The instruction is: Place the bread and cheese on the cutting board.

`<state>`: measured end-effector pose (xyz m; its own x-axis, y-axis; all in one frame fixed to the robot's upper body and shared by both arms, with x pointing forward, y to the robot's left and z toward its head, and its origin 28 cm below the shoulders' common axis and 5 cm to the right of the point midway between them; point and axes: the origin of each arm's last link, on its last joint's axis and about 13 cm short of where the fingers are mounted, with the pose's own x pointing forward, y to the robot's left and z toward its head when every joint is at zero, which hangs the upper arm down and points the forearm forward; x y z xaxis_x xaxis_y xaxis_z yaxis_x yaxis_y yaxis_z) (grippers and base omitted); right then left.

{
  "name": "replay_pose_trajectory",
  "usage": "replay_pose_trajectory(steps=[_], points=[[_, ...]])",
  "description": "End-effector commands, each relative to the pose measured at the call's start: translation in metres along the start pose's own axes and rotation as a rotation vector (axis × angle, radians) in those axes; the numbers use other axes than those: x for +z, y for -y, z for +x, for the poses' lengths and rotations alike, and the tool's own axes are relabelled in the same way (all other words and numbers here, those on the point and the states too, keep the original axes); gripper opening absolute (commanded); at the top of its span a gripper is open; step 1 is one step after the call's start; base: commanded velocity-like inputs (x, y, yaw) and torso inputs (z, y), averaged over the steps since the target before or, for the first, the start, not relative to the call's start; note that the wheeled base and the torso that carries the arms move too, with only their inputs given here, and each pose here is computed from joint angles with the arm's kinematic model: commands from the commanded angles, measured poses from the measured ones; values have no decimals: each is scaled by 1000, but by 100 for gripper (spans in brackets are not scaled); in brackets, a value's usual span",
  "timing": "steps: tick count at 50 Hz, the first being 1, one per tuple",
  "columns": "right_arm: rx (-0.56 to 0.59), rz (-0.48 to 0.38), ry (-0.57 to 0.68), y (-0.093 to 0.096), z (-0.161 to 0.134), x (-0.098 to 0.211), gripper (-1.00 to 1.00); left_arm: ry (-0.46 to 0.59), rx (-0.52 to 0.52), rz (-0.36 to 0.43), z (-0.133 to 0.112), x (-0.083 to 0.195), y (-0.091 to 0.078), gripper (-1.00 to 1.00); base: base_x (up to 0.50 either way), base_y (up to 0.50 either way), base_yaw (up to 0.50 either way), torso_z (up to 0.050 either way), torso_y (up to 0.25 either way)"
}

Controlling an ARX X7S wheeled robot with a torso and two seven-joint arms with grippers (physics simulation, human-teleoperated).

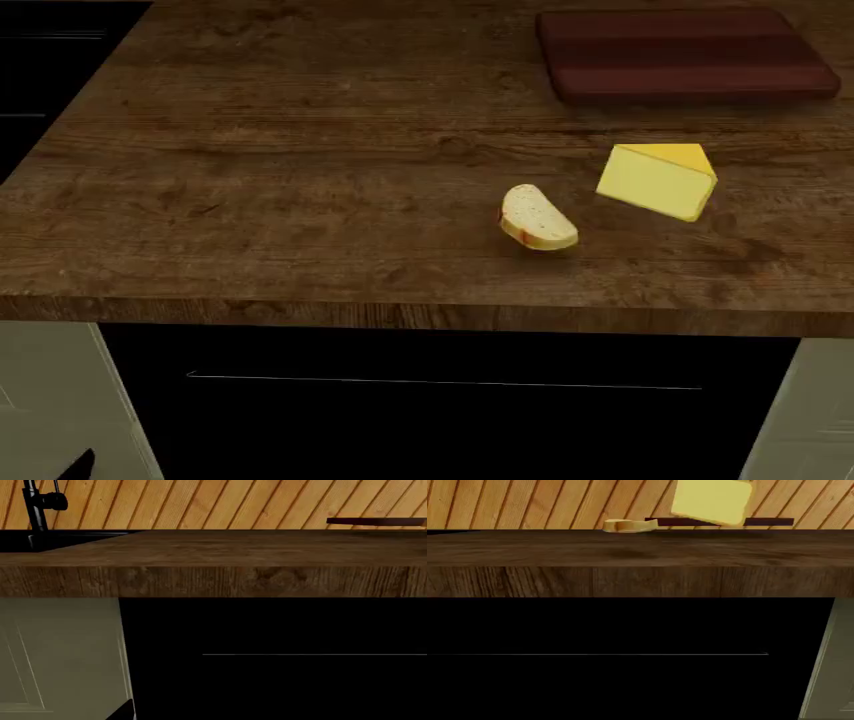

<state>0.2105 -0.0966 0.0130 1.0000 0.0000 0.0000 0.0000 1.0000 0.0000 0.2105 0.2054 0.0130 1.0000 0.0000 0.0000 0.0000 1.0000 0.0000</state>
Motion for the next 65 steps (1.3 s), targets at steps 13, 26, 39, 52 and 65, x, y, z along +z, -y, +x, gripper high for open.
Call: replay_pose_trajectory(steps=[13, 26, 39, 52, 65], points=[[1, 28, -14, -1, 3, -2, 100, 55, -38, -20, -4, 6, 2, 100, 0, 0, 0, 0, 0], [-6, -17, 202, 20, 5, 101, 100, 357, -25, -29, 8, 96, -8, 100, 0, 0, 0, 46, 0], [86, -43, 297, 25, -3, 138, 100, 488, -38, -79, 6, 145, -16, 100, 0, -108, 0, 50, 0], [102, -11, 308, 27, -8, 144, 100, 533, -45, -17, 0, 149, -15, 100, 0, -500, 0, 50, 0], [104, 9, 289, 29, -9, 146, 100, 559, -27, -29, -3, 156, -16, 100, 0, -500, 0, 28, 0]])
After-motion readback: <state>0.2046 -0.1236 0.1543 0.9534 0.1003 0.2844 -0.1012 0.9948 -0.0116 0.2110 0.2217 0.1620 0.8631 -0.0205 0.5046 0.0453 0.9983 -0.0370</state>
